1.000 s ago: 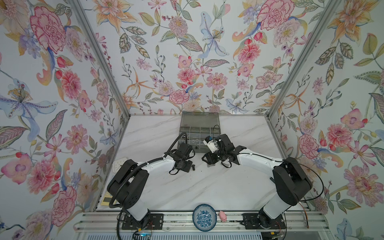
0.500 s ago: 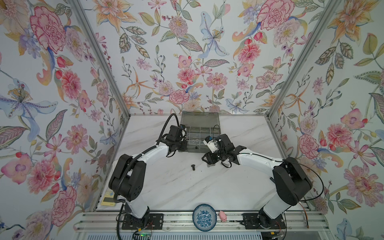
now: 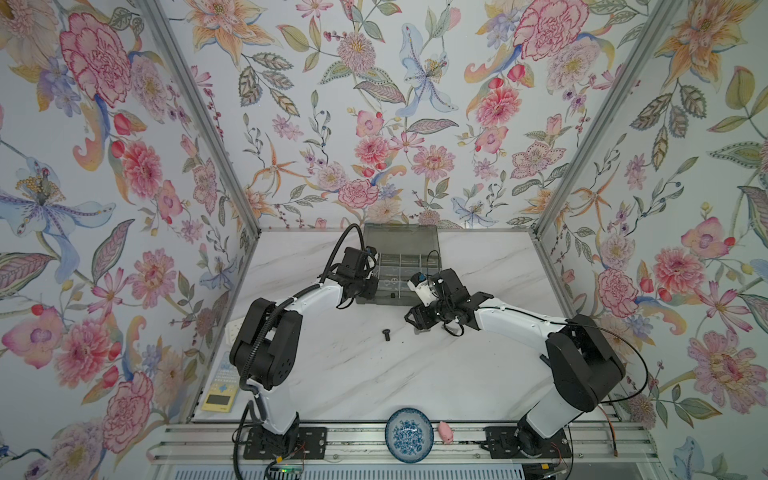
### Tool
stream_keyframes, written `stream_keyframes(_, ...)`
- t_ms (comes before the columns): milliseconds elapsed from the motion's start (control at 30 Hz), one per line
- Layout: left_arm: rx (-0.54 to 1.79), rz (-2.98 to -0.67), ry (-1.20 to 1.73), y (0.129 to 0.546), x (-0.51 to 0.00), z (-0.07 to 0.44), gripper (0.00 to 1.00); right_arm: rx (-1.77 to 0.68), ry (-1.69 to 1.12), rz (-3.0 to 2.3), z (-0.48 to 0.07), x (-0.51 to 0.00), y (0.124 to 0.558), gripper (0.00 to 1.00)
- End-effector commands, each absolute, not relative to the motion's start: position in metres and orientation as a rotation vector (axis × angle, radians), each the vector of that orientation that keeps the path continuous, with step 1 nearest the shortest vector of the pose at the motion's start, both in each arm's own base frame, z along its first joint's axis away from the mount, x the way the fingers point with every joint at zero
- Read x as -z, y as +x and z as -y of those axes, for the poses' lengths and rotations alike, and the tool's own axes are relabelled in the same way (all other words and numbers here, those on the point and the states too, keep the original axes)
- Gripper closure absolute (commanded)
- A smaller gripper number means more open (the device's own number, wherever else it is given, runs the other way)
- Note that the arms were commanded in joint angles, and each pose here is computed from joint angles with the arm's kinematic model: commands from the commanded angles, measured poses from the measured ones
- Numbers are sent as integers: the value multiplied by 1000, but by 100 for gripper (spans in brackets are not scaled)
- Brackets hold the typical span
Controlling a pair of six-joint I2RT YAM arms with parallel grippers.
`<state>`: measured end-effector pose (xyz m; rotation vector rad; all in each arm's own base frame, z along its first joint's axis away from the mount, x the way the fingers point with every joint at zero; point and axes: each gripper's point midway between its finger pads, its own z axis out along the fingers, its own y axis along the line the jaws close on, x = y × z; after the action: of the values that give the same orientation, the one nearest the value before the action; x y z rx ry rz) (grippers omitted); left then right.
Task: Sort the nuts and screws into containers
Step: 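Lift the black bolt with the left gripper and carry it over the box, then open the left gripper to drop the black bolt into the nearest compartment, then close the right gripper on the last black bolt while the left draws back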
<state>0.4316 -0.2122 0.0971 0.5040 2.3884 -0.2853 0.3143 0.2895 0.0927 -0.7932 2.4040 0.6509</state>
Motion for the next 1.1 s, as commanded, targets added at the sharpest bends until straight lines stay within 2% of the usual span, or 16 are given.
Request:
stream_keyframes(0,307,-2355,519,444,-102,216,82,-647,-768,-2406,-284,-99,313,40)
stream_keyframes(100,315,-2366,521,443,-96,217,81,-649,-770,-2406,-284,-99,313,40)
stream_keyframes(500,309,-2382,497,445,-92,216,55,-651,-771,-2408,-284,-98,312,40)
stream_keyframes(700,306,-2368,480,443,-107,213,50,-653,-768,-2410,-286,-98,312,39)
stream_keyframes(833,297,-2324,458,438,-130,208,44,-666,-787,-2408,-300,-99,306,39)
stream_keyframes(967,300,-2293,423,428,-149,201,31,-665,-816,-2411,-321,-97,299,39)
stream_keyframes(1067,296,-2283,367,418,-154,192,13,-663,-812,-2429,-336,-92,295,39)
